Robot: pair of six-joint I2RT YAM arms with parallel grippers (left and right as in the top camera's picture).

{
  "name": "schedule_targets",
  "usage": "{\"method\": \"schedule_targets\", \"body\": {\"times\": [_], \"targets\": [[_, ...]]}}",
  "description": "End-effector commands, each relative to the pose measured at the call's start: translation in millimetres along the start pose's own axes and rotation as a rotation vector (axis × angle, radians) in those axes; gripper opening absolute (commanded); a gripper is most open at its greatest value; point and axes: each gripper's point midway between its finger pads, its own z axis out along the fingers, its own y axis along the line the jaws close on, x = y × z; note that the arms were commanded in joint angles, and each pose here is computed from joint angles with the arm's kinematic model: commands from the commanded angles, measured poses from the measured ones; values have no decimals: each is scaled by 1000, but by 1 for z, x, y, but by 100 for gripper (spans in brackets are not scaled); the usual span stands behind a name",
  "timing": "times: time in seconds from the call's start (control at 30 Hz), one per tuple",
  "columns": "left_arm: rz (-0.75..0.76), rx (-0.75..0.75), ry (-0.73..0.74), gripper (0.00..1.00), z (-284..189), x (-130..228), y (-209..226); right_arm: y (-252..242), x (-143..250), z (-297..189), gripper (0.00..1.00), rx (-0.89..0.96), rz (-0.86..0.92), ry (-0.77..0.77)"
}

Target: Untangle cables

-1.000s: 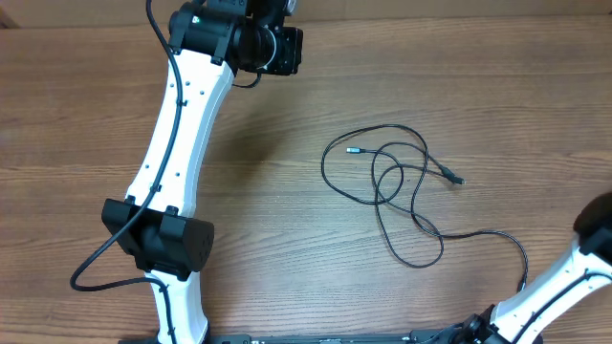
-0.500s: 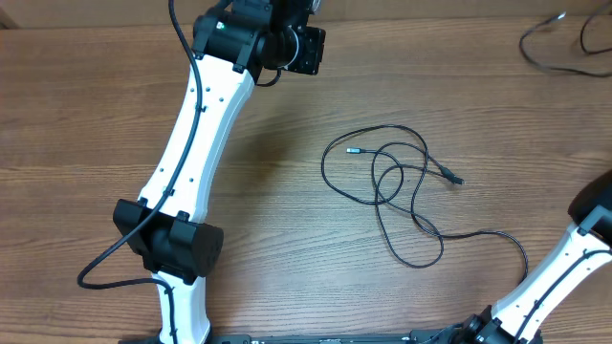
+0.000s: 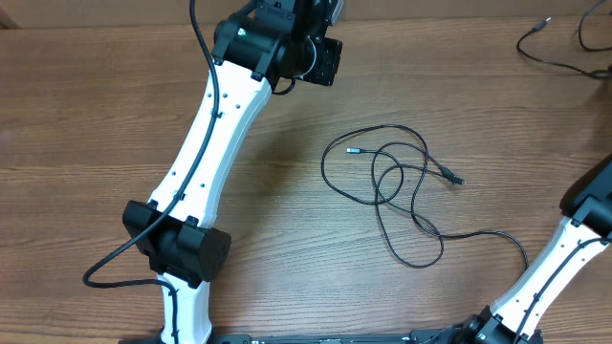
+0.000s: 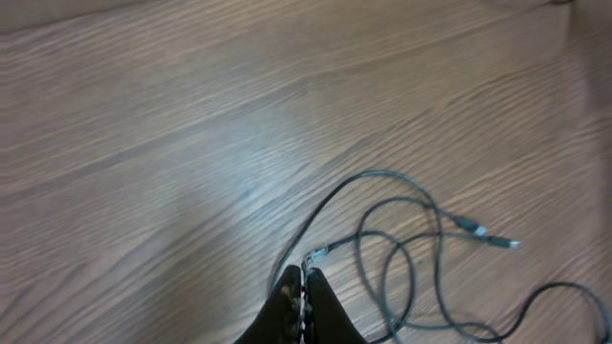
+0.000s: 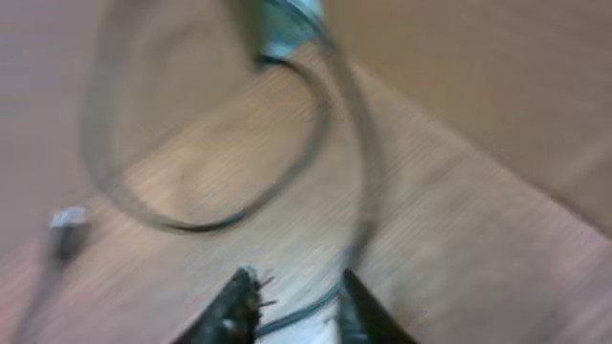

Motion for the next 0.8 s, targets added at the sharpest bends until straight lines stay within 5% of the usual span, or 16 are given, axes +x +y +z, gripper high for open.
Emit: {"method": "schedule_targets", "body": {"times": [0.0, 0.03, 0.17, 0.37, 0.53, 0.6, 0.67, 0.77], "targets": [[64, -58, -25, 4, -18, -4, 8, 83, -94, -93, 33, -269, -42, -142], [78, -59, -20, 4, -18, -3, 8, 90, -95, -103, 34, -303, -43, -126], [113, -62, -26, 4, -18, -5, 9, 114, -83, -126, 4, -428, 60, -17], [123, -86, -21, 4, -18, -4, 13, 96, -12, -116, 9, -195, 630, 311], [152, -87, -13, 4, -18, -2, 13, 114, 27, -107, 7, -78, 788, 406], [164, -87, -15, 4, -18, -3, 13, 139, 27, -99, 17, -131, 733, 382], [167, -87, -13, 4, -18, -2, 13, 165, 27, -90, 40, -171, 642, 335], [174, -90, -8, 4, -18, -1, 14, 209, 31, -76, 58, -234, 360, 228]]}}
